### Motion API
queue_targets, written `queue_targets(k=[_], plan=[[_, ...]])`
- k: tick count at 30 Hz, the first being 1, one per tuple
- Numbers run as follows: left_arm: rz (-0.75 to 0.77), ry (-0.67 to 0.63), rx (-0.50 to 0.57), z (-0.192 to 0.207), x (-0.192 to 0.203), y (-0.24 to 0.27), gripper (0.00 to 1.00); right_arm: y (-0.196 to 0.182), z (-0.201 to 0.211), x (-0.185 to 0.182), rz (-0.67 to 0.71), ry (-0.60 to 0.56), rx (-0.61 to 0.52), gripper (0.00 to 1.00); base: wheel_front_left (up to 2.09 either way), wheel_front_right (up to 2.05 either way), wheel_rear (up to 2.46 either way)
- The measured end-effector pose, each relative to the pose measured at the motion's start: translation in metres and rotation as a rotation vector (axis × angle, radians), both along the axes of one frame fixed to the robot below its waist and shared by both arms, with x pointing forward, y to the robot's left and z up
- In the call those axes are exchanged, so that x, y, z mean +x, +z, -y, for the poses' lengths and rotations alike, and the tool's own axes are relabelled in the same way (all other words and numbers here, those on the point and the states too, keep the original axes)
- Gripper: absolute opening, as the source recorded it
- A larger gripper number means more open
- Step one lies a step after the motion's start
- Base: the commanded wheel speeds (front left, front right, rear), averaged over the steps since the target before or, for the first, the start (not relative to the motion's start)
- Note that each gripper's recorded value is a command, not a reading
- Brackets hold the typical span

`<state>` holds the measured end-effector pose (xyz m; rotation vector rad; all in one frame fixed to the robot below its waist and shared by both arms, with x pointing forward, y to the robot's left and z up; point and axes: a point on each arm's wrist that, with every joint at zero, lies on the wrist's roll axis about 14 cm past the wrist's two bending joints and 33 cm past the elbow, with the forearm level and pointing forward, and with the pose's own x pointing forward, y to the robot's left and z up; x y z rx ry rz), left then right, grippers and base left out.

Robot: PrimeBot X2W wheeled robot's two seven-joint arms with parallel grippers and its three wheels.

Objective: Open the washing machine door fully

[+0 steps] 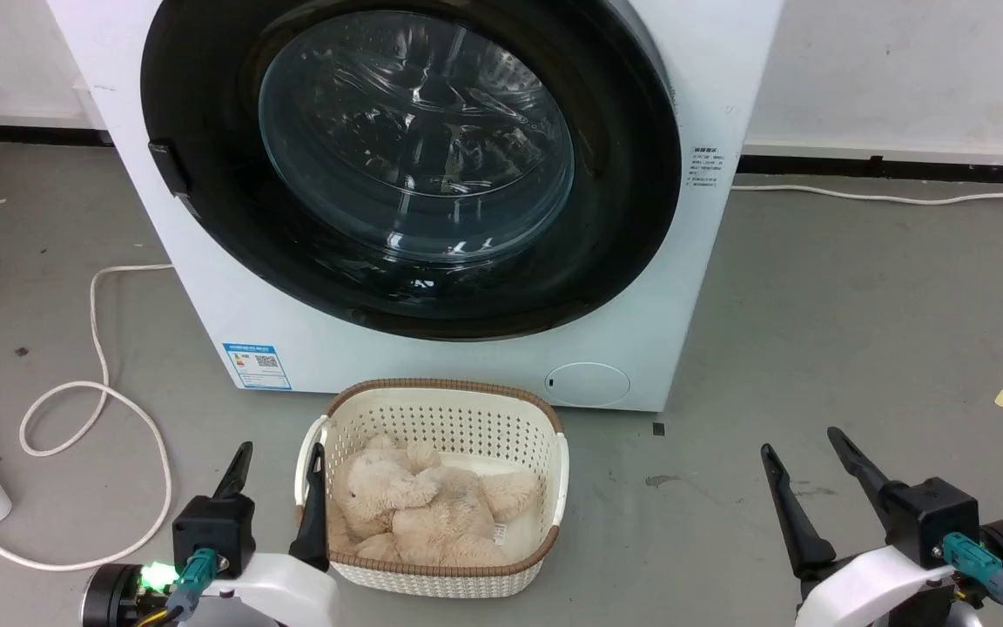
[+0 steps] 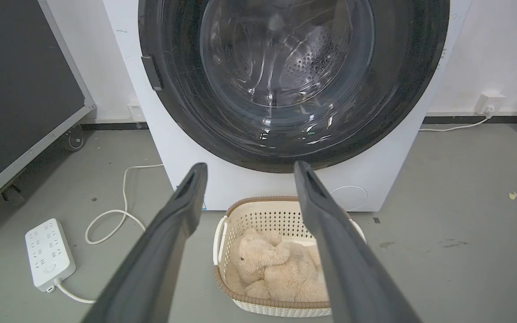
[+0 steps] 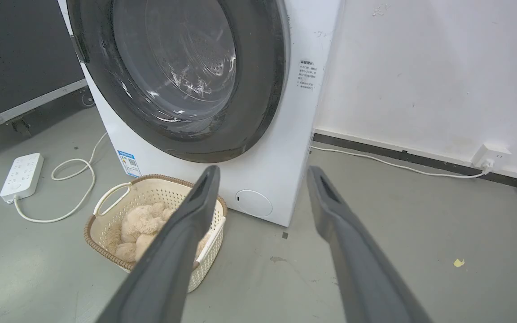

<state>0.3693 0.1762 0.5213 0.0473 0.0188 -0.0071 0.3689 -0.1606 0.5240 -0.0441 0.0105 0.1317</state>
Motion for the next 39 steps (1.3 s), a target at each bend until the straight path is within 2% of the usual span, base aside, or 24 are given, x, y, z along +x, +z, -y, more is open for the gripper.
queue_targets(k=[16,31,32,33,34,39], plan=[[0.004,-0.011,-0.002,0.004,0.004,-0.005,1.0,-0.003,-0.004,0.008,0.01,0.014,0.013,1.0,0.0,0.0,0.0],[0.014,0.002,-0.018,0.002,0.021,-0.009,1.0,0.013,-0.01,0.052,0.072,0.061,0.023,1.0,0.0,0.0,0.0],[0.017,0.005,-0.019,0.002,0.022,-0.009,1.0,0.015,-0.01,0.056,0.076,0.065,0.026,0.79,0.0,0.0,0.0],[0.019,0.006,-0.021,0.001,0.024,-0.009,1.0,0.017,-0.01,0.06,0.08,0.068,0.028,0.23,0.0,0.0,0.0],[0.018,0.007,-0.024,0.001,0.025,-0.009,1.0,0.019,-0.01,0.064,0.088,0.07,0.031,0.0,0.0,0.0,0.0],[0.016,0.011,-0.026,0.0,0.03,-0.013,1.0,0.031,-0.011,0.086,0.11,0.081,0.067,0.0,0.0,0.0,0.0]])
